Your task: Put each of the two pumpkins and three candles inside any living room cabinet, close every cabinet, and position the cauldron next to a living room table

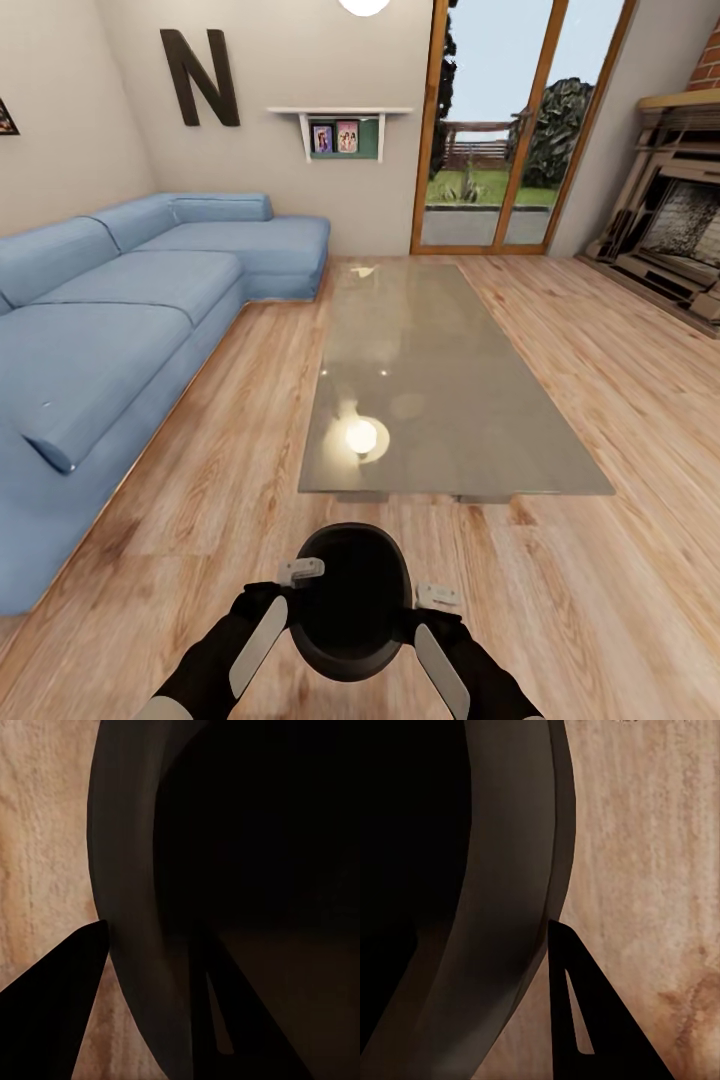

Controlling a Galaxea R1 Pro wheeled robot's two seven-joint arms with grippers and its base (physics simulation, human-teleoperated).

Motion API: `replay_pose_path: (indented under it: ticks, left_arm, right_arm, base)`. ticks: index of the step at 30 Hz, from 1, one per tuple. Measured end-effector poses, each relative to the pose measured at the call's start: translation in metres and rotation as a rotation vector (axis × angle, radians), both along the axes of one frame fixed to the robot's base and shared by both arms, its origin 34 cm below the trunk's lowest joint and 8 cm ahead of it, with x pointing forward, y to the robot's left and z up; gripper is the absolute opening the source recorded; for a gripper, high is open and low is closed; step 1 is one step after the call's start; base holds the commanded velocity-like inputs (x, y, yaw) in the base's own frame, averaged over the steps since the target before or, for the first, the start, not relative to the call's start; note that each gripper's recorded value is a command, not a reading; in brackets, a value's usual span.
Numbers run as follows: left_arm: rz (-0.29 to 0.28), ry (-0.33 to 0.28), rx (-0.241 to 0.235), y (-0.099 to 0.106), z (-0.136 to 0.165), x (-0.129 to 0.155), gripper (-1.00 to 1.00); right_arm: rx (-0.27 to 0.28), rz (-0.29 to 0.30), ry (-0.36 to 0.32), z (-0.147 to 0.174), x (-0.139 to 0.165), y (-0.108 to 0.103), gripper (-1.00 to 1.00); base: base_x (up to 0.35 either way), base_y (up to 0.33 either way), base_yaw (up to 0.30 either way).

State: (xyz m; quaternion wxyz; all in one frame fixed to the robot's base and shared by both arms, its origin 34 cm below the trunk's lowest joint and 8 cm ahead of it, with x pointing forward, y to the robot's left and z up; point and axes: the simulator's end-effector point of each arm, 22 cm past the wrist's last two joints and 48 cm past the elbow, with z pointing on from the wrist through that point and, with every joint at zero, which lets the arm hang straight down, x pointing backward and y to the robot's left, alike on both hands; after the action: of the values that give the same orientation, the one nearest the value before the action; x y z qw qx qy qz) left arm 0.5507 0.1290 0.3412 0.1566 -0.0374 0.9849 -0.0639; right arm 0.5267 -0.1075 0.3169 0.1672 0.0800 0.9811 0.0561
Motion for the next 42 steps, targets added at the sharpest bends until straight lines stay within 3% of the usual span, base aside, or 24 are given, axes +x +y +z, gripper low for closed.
replay_pose_path:
  ticks: [21, 33, 42]
  left_arm:
    - [0.000, -0.001, 0.000, 0.000, 0.000, 0.000, -1.00]
    - [0.000, -0.001, 0.000, 0.000, -0.022, -0.005, -1.00]
    - [0.000, -0.002, 0.000, 0.000, -0.022, -0.005, -1.00]
  right_arm:
    - [0.000, 0.000, -0.001, 0.000, 0.000, 0.000, -1.00]
    - [0.000, 0.000, -0.001, -0.022, -0.005, 0.000, -1.00]
    - [0.000, 0.000, -0.002, -0.022, -0.005, 0.000, -1.00]
  base:
    - [0.074, 0.000, 0.000]
    - [0.000, 0.000, 0.000]
    - [0.007, 0.000, 0.000]
